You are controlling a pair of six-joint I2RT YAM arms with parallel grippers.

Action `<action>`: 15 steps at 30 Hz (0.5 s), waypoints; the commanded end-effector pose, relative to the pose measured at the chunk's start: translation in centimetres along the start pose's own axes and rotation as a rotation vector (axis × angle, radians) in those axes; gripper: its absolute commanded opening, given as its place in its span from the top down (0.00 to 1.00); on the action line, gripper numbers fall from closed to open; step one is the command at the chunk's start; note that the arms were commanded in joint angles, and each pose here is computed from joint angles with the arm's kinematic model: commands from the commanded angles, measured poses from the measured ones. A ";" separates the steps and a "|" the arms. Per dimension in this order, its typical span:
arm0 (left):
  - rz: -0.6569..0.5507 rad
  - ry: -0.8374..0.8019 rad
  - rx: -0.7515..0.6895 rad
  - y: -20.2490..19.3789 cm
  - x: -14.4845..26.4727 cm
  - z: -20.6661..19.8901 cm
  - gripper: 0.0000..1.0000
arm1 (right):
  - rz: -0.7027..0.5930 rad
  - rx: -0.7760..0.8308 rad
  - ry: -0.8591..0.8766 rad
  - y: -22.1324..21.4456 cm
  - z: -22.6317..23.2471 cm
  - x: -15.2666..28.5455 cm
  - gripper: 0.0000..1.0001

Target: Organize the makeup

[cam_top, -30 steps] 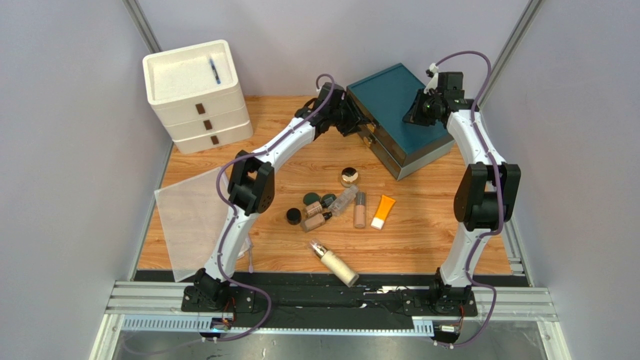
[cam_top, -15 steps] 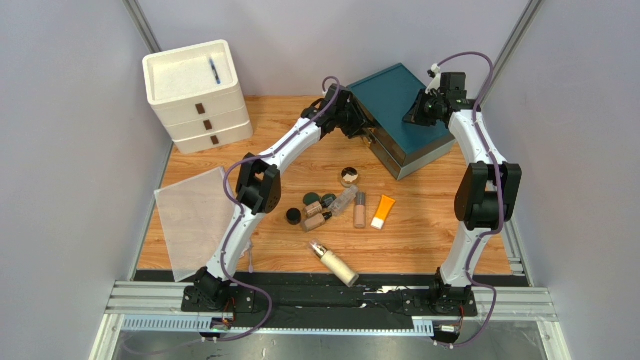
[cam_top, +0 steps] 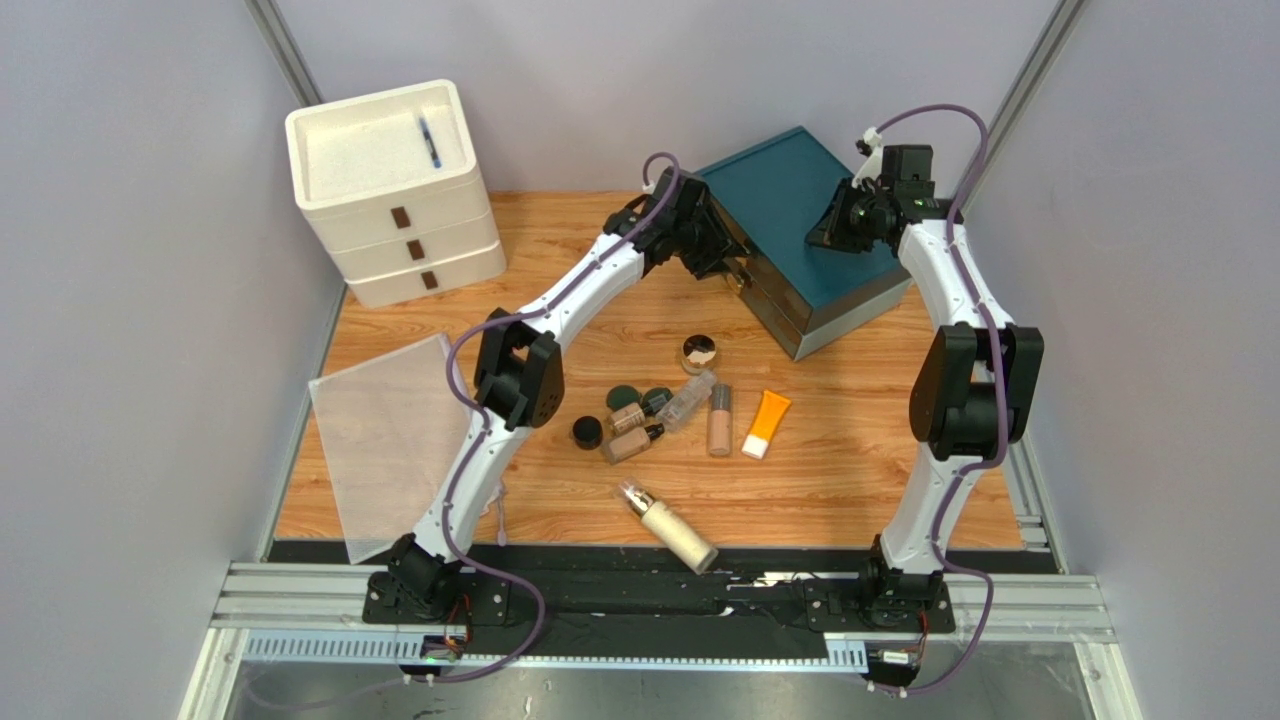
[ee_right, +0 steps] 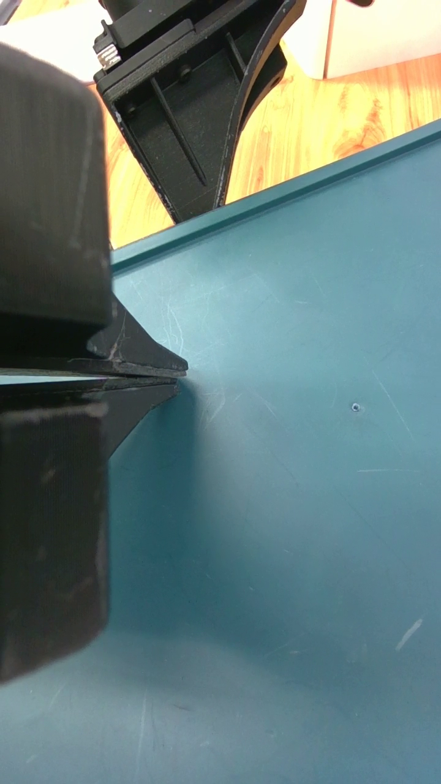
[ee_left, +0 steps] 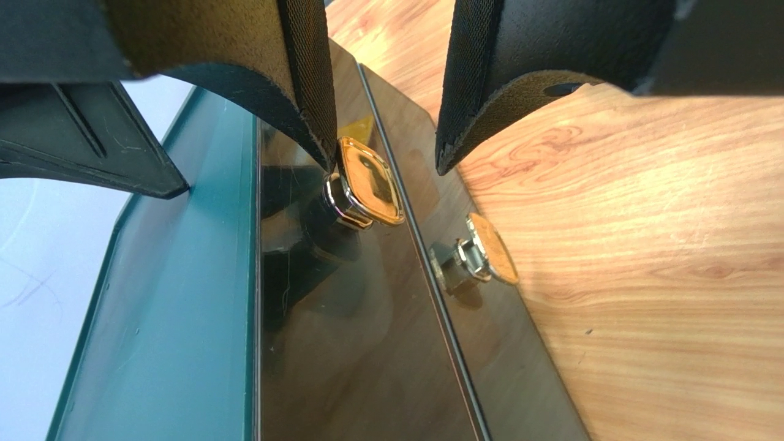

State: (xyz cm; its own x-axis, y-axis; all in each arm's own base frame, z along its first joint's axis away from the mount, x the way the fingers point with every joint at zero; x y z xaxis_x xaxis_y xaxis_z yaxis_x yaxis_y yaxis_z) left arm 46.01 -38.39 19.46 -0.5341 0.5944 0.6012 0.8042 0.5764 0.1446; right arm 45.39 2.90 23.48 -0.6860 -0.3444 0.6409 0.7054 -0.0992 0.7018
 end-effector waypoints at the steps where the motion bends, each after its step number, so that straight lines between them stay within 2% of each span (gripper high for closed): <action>1: -0.001 0.225 0.044 1.3 0.5 4.3 0.51 | 0.323 -0.086 -0.100 -7.2 -2.5 -2.7 1.00; 15: -0.034 0.322 0.058 3.4 2.8 7.1 0.54 | 0.323 -0.091 -0.097 -7.2 -2.5 -2.8 1.00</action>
State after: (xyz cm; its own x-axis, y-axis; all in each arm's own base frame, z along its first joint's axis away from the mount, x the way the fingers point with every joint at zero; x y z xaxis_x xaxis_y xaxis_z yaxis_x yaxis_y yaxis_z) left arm 45.36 -36.28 19.55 -0.4868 0.5876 0.6464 0.8158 0.5702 0.0961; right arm 45.41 2.85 23.42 -0.6843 -0.3501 0.6396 0.7069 -0.1033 0.6997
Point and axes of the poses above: each gripper's point midway between its finger pads, its own x axis back along the fingers, its own z axis along the line the jaws close on, y = z × x, the point moved 9 cm from there along x, back along the fingers, and after that the axes turned 9 degrees about x, right-handed, at the moved point
